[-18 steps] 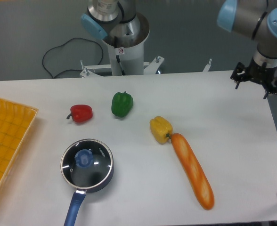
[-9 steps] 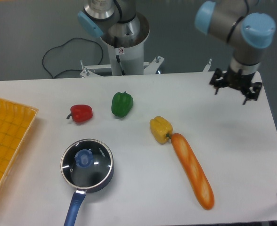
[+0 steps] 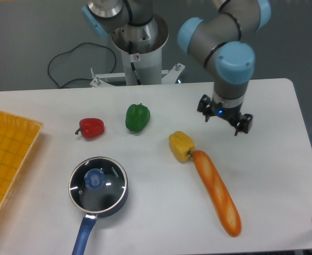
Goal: Open the lid
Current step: 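Move the gripper across the table toward the saucepan lid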
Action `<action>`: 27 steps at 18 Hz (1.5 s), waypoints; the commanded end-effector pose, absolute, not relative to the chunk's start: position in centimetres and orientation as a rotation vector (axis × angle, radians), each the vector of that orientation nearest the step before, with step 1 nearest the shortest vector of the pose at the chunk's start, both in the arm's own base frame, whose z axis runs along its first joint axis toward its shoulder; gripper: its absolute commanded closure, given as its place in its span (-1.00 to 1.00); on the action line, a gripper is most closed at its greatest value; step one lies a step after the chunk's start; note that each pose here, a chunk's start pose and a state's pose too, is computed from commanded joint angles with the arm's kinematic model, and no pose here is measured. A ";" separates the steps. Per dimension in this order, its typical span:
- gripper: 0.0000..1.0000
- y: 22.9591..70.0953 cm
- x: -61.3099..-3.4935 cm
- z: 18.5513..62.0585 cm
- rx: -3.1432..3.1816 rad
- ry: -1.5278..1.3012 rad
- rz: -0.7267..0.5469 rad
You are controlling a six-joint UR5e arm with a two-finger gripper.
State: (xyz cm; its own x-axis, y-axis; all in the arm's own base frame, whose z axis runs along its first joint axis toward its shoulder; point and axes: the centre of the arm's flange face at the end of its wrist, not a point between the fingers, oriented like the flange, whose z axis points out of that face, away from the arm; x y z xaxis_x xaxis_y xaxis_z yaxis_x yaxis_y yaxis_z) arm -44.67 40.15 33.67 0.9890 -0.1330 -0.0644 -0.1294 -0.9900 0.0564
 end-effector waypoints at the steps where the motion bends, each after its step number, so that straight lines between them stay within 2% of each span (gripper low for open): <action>1: -1.00 40.7 -44.3 33.7 3.080 -0.220 -0.109; 12: -1.00 43.6 -41.7 31.4 3.045 -0.307 -0.054; 22: -1.00 51.8 -32.2 33.1 3.059 -0.485 -0.115; 27: -1.00 54.0 -29.1 34.1 3.076 -0.583 -0.118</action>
